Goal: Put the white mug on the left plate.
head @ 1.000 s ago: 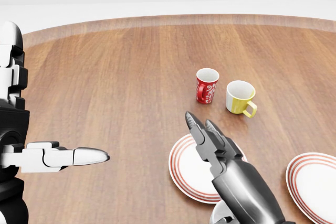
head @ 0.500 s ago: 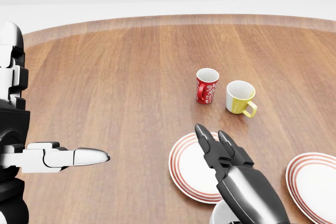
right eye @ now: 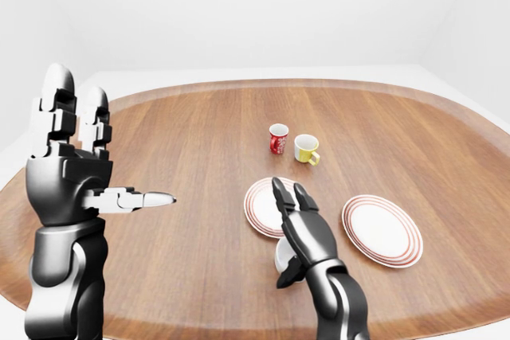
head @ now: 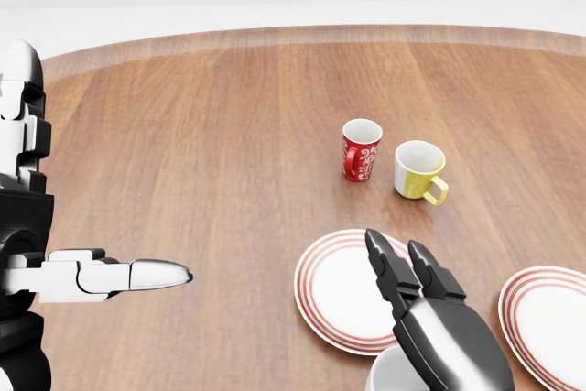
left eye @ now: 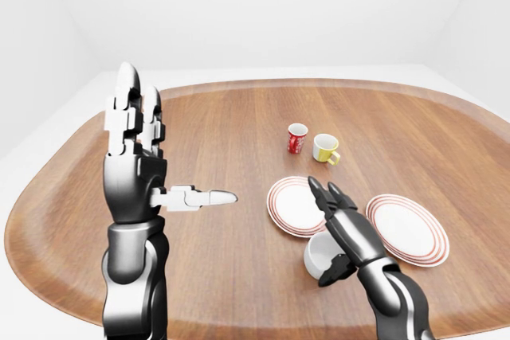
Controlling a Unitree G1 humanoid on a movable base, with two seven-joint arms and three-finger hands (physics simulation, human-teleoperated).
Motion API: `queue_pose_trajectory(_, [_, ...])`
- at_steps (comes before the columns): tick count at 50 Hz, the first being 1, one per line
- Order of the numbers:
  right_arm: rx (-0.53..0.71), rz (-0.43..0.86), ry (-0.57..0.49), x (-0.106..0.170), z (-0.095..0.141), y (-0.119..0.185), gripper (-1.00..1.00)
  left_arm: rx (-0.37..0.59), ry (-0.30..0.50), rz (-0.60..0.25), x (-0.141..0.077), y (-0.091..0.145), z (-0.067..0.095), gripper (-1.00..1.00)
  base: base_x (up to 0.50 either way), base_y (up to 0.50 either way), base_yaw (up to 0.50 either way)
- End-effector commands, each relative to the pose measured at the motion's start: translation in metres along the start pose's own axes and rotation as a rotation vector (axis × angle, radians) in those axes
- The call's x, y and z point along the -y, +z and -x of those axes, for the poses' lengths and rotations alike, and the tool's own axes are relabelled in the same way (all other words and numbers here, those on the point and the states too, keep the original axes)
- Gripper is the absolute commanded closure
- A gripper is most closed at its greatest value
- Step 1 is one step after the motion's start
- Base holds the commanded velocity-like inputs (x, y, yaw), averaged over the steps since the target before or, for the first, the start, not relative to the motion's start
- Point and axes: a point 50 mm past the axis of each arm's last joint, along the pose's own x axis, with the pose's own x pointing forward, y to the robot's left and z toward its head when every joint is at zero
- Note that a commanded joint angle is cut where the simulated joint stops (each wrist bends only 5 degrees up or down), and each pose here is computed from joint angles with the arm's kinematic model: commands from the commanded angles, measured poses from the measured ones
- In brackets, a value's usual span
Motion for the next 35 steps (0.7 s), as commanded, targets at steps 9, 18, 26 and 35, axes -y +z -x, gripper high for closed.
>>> queue_pose_trajectory(9, [-0.055,0.015,-0.082,0.004,-0.005,-0.009,-1.00,-0.001,0.000,0.001,0.000,0.000,0.000,-1.00,0.00,0.00,0.00])
queue_pose_trajectory(18, [-0.057,0.035,-0.101,-0.002,-0.002,-0.007,-1.00,-0.002,0.000,-0.001,0.000,0.000,0.001,-1.00,0.00,0.00,0.00])
queue_pose_trajectory(26, [-0.077,0.043,-0.080,-0.012,-0.002,-0.012,-1.00,-0.005,0.000,0.000,0.000,0.000,0.001,-1.00,0.00,0.00,0.00])
queue_pose_trajectory(35, [-0.080,0.030,-0.049,-0.011,-0.003,-0.015,-1.00,-0.002,-0.002,0.000,0.000,0.000,0.001,-1.00,0.00,0.00,0.00])
